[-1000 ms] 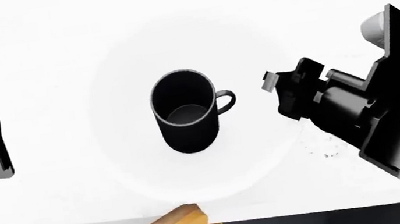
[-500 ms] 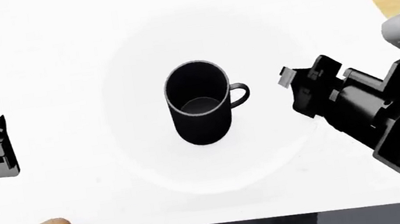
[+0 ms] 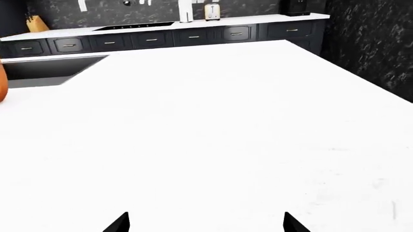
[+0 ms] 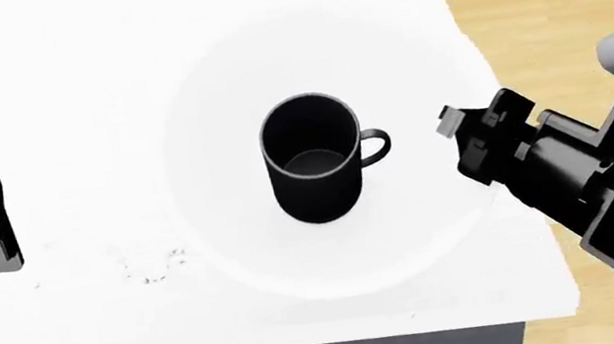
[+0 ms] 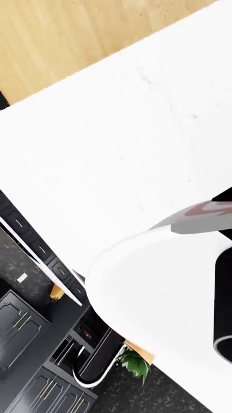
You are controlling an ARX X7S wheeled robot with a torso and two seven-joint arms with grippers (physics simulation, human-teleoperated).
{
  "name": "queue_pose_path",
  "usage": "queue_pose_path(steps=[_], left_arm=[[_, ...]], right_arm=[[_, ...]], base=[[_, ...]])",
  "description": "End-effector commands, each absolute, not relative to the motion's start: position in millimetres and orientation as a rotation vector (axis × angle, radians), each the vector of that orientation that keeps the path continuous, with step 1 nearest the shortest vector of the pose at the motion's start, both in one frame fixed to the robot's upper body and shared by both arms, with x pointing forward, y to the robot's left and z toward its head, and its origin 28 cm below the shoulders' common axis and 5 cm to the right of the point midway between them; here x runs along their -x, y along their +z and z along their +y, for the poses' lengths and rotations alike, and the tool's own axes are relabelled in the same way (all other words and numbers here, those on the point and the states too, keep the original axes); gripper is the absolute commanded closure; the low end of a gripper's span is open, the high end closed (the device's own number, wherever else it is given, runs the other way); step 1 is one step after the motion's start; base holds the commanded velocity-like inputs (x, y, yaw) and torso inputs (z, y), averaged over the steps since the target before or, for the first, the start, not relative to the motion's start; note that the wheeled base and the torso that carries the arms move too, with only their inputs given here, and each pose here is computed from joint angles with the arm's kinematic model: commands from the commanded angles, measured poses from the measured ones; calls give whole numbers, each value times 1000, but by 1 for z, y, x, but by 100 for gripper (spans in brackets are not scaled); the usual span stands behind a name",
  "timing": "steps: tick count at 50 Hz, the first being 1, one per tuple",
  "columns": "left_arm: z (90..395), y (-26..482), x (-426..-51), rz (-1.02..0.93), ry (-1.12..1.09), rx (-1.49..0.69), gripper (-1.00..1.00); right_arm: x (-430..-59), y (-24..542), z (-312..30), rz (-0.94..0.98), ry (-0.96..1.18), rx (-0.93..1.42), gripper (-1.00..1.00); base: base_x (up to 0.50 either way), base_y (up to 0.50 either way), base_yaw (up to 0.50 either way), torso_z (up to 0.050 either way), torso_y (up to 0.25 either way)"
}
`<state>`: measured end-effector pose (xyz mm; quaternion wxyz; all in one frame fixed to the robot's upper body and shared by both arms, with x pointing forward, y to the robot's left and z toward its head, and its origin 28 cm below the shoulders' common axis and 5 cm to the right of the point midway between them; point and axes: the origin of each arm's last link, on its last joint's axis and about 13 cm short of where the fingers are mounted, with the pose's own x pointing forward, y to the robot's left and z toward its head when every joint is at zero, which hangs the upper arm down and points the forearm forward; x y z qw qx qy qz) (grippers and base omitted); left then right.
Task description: Place the cup inside the bowl on the dining table and move the bowl to any counter.
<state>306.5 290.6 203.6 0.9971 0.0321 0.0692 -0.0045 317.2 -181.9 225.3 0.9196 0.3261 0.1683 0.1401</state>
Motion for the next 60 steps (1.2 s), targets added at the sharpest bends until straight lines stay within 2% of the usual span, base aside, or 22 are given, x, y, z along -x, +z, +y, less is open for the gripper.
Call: queue_pose_path(steps=[1, 18, 45, 60], left_arm=[[291, 205, -307, 137, -11, -64, -100], [283, 199, -308, 138, -10, -55, -100], [289, 199, -308, 140, -14, -54, -100], [286, 199, -309, 136, -17, -53, -100]], right_arm=[[-318, 230, -184, 305, 307, -696, 100], [-315, 231, -185, 308, 303, -692, 100], [-313, 232, -188, 276, 292, -712, 100], [-313, 231, -195, 244, 283, -691, 100]], base=[[0, -500, 0, 0, 0], [0, -500, 0, 0, 0], [24, -500, 0, 0, 1], [256, -477, 0, 1, 1]])
